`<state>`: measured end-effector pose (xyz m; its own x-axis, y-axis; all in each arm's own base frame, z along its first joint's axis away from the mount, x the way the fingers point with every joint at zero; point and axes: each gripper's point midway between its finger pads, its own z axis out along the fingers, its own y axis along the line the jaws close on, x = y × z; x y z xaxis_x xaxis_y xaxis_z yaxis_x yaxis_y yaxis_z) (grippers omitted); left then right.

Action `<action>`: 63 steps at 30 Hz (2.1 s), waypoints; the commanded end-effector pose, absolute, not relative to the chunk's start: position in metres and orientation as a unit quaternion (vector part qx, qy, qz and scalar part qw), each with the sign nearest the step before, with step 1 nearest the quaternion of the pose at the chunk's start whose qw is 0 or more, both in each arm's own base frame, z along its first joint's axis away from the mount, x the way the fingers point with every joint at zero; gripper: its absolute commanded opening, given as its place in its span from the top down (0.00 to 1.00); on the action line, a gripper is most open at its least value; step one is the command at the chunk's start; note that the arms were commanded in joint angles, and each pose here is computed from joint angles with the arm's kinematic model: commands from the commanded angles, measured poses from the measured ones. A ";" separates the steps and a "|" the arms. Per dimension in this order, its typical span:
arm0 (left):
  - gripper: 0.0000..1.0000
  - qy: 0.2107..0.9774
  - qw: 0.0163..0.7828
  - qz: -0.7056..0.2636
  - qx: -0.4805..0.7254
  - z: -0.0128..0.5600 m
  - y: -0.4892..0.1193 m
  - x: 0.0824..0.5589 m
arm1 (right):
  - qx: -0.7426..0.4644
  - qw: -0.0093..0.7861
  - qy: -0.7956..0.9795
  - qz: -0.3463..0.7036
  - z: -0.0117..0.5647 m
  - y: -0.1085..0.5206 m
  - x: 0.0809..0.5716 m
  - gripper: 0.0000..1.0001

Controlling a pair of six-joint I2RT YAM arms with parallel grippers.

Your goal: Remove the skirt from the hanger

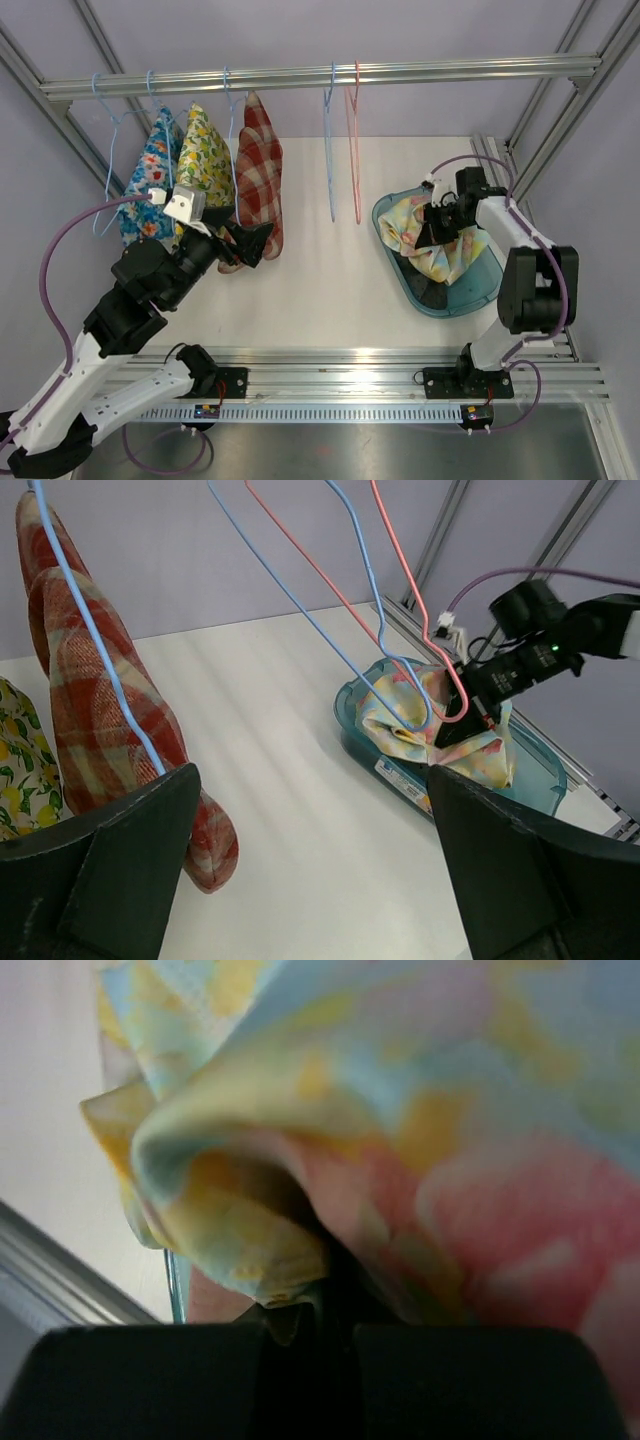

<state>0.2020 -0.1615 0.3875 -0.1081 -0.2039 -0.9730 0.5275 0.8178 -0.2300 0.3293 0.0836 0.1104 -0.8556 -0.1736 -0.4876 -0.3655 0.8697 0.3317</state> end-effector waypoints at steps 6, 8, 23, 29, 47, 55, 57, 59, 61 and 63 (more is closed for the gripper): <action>0.01 0.668 0.675 -0.286 0.126 0.415 -0.166 0.204 | -0.171 0.098 0.902 0.383 0.071 0.105 0.306 0.87; 0.01 0.670 0.673 -0.285 0.129 0.415 -0.168 0.205 | -0.184 0.116 0.905 0.367 0.069 0.101 0.311 0.78; 0.01 0.704 0.669 -0.223 0.081 0.428 -0.158 0.232 | -0.285 0.268 0.896 0.210 0.183 0.064 0.324 0.09; 0.01 0.746 0.646 -0.159 0.030 0.441 -0.148 0.255 | -0.300 0.307 0.884 0.186 0.204 0.062 0.316 0.05; 0.20 0.820 0.545 -0.154 -0.084 0.406 -0.118 0.338 | -0.303 0.395 0.823 0.274 0.238 0.100 0.294 0.00; 0.55 0.823 0.554 -0.122 -0.033 0.385 -0.119 0.372 | -0.322 0.417 0.801 0.284 0.255 0.107 0.286 0.03; 0.75 0.823 0.555 -0.120 -0.020 0.379 -0.121 0.378 | -0.326 0.424 0.795 0.286 0.262 0.108 0.284 0.03; 0.93 0.819 0.560 -0.125 -0.010 0.380 -0.125 0.380 | -0.330 0.429 0.790 0.288 0.267 0.109 0.281 0.04; 1.00 0.807 0.576 -0.131 -0.004 0.388 -0.126 0.382 | -0.333 0.434 0.786 0.288 0.271 0.110 0.280 0.04; 1.00 0.791 0.595 -0.142 0.001 0.402 -0.127 0.378 | -0.336 0.435 0.782 0.293 0.274 0.112 0.277 0.05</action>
